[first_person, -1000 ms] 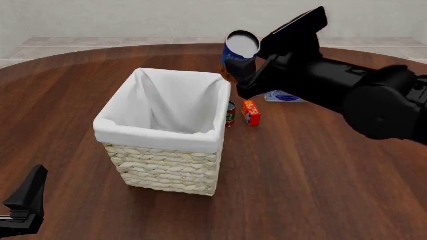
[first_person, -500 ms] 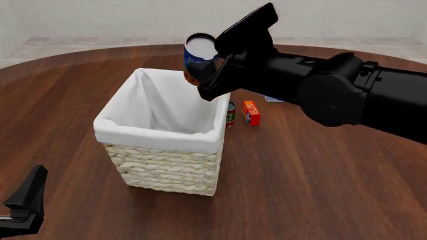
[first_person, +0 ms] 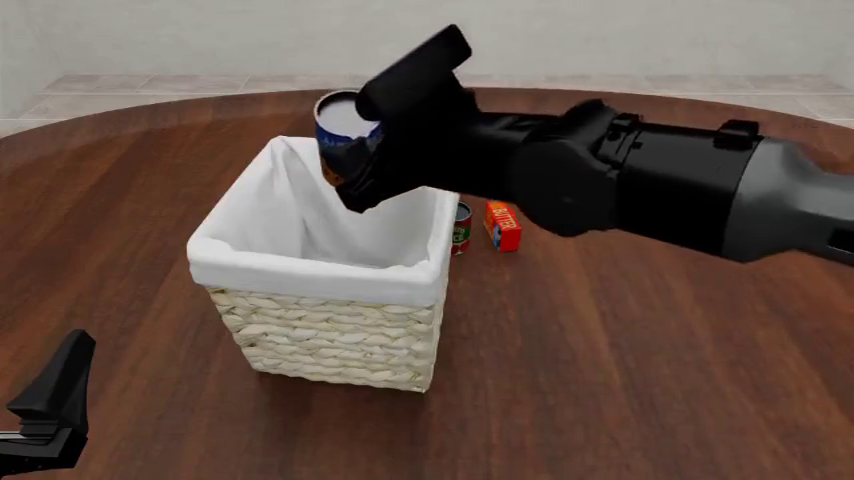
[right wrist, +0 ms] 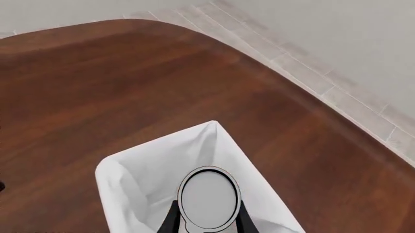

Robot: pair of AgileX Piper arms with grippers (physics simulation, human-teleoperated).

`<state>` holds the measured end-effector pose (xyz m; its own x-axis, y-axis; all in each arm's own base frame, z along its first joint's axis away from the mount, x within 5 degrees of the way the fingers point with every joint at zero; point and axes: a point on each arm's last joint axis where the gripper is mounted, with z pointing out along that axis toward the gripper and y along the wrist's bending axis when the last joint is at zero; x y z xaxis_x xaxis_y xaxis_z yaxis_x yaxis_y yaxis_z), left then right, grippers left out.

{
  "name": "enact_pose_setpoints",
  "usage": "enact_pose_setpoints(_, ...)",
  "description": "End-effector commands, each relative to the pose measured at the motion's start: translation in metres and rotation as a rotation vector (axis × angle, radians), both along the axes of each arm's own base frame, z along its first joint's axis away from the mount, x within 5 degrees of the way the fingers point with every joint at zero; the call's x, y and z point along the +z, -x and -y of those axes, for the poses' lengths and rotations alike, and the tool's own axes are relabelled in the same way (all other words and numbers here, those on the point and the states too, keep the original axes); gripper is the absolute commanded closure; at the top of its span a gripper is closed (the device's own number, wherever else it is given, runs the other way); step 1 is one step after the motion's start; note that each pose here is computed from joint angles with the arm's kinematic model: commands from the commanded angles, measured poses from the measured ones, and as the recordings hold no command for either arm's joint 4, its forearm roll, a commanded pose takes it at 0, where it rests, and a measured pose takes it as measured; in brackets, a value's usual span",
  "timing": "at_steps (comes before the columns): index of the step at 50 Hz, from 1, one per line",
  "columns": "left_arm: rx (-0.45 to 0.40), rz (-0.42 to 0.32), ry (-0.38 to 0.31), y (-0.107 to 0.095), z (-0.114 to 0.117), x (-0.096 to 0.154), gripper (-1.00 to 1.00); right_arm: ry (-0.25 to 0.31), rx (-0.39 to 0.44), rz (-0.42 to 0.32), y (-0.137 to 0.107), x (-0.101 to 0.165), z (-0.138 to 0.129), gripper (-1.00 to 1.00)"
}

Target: Pick up the alphabet soup and put it in the basket.

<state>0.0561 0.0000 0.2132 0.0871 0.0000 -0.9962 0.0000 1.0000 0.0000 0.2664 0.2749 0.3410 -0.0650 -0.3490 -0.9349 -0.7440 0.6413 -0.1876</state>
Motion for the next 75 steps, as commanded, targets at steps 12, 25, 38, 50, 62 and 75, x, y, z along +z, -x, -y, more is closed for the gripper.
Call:
enact_pose_setpoints(12,0.000,0.000,0.000,0.000,0.000,0.000,-1.00,0.049,0.018,-0.103,-0.019,-0.027,-0.039,1.00)
enact_pose_setpoints(25,0.000,0.000,0.000,0.000,0.000,0.000,-1.00,0.098,0.015,-0.138,-0.030,-0.044,-0.047,1.00)
enact_pose_setpoints(38,0.000,0.000,0.000,0.000,0.000,0.000,-1.00,0.149,-0.022,-0.174,-0.050,-0.060,-0.042,1.00)
enact_pose_setpoints(50,0.000,0.000,0.000,0.000,0.000,0.000,-1.00,0.199,-0.022,-0.211,-0.055,-0.077,-0.045,1.00)
enact_pose_setpoints(62,0.000,0.000,0.000,0.000,0.000,0.000,-1.00,0.222,-0.017,-0.229,-0.056,-0.088,-0.048,1.00)
enact_pose_setpoints(75,0.000,0.000,0.000,0.000,0.000,0.000,-1.00,0.233,-0.019,-0.235,-0.057,-0.092,-0.046,1.00)
